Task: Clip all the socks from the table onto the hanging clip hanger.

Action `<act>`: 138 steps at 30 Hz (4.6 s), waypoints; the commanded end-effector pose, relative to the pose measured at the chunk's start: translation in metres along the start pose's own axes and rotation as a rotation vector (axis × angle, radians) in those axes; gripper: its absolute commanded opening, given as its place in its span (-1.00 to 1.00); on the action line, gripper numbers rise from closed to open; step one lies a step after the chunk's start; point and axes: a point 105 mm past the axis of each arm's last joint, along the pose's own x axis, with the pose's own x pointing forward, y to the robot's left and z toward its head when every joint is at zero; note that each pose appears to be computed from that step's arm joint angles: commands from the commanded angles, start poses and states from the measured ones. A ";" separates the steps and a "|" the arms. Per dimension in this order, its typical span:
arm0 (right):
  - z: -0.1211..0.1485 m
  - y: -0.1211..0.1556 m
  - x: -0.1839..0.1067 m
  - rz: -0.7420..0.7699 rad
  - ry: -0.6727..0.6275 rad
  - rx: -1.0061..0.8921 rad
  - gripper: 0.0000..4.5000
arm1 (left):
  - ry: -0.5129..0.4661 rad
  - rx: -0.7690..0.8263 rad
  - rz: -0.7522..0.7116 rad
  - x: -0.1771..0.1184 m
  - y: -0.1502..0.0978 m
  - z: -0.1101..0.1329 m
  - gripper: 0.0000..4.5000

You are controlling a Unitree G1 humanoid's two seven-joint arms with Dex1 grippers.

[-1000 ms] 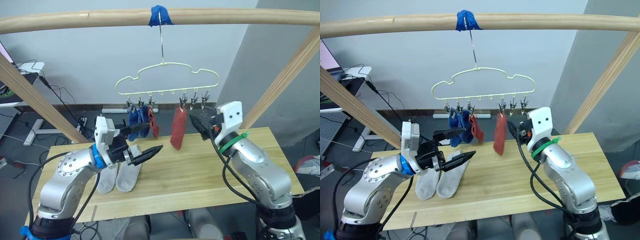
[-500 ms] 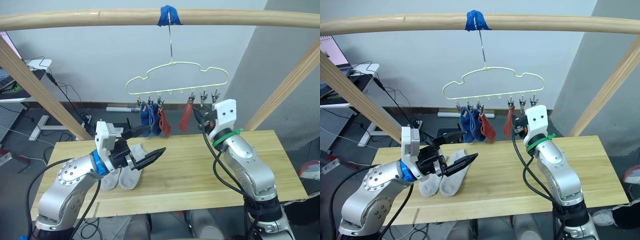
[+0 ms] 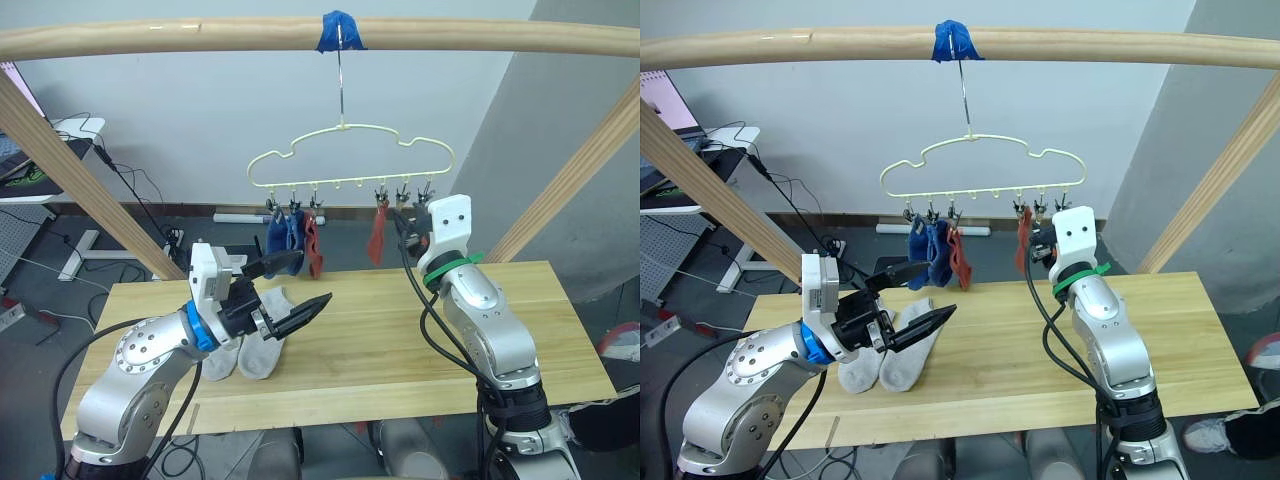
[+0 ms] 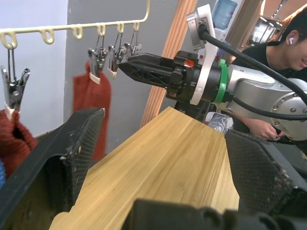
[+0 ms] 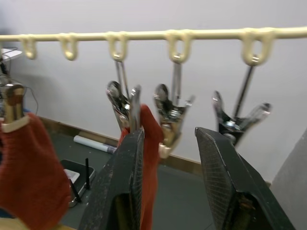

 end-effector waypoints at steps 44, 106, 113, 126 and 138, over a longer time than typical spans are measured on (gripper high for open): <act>0.031 0.013 0.030 -0.003 -0.122 0.053 -0.22 | -0.030 0.041 -0.024 0.005 -0.009 0.008 1.00; 0.033 -0.004 -0.004 0.469 0.218 0.281 -1.00 | 0.712 -0.014 0.080 -0.025 0.071 -0.206 0.12; 0.031 -0.005 -0.005 0.458 0.222 0.286 -1.00 | 0.677 0.008 0.047 -0.018 0.064 -0.202 -0.80; 0.027 -0.011 -0.011 0.467 0.327 0.432 -1.00 | 0.245 0.161 -0.186 0.026 0.007 -0.101 -0.99; 0.041 0.005 -0.019 0.502 0.362 0.702 -1.00 | 0.003 0.319 -0.162 0.076 -0.016 -0.043 -0.99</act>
